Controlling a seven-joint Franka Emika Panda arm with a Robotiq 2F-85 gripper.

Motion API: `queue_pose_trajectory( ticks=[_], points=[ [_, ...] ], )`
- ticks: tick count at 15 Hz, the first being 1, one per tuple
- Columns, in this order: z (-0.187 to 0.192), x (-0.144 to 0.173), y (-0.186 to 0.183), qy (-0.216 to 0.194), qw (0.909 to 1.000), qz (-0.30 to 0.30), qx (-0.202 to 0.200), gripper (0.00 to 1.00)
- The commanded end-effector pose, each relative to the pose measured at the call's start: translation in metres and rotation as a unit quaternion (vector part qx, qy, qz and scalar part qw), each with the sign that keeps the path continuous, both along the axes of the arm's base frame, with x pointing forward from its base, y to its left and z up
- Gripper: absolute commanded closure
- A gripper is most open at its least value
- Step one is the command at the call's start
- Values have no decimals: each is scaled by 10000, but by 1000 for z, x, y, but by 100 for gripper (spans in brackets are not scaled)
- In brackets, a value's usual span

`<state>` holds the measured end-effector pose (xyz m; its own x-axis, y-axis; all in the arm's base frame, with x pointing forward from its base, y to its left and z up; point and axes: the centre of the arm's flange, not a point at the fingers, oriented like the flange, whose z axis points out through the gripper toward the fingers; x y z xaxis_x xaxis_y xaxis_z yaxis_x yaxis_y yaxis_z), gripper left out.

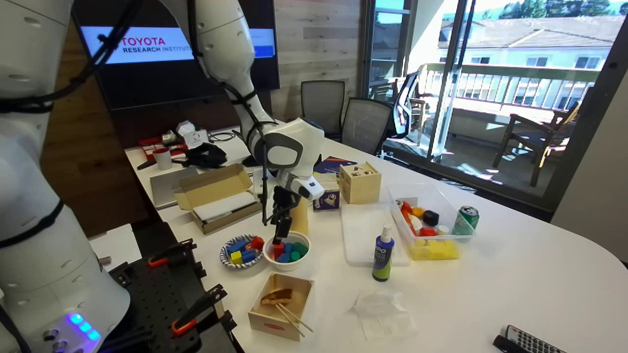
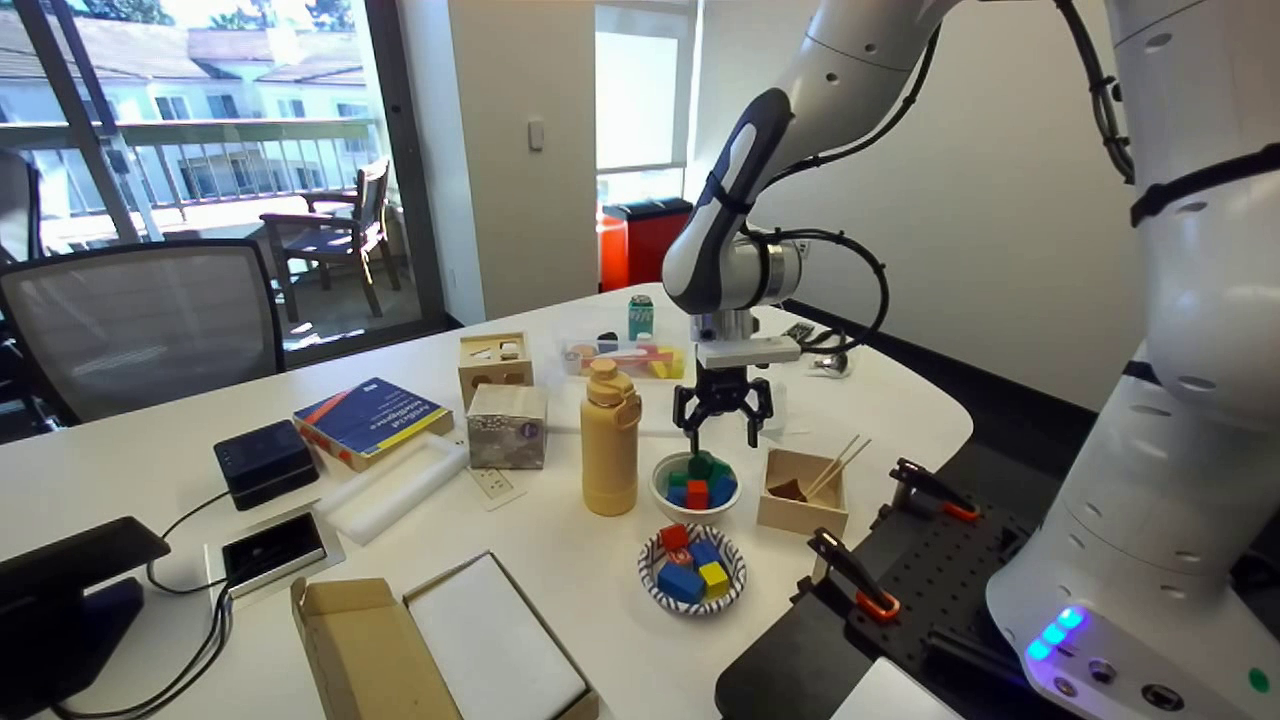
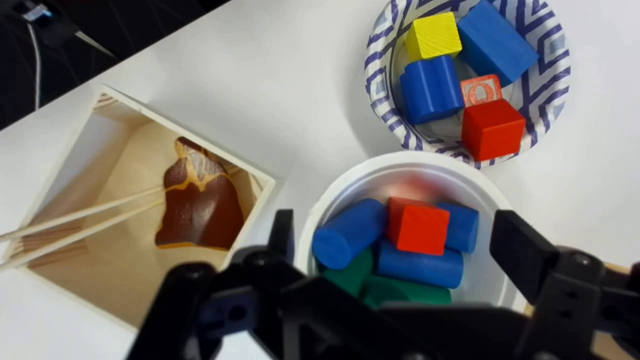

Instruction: Pick up the objects from the bowl and put them in the box

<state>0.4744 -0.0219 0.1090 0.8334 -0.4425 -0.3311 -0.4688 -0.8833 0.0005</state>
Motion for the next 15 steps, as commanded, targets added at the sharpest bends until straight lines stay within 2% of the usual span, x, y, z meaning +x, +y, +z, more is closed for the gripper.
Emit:
queue_pose_trajectory(
  ticks=[1,7,15],
  points=[
    [-24,10,6,46,10000,79,-38,0],
    [-58,24,9,219,9997,103,43,0],
    [-79,31,12,301,9994,82,125,0]
  ],
)
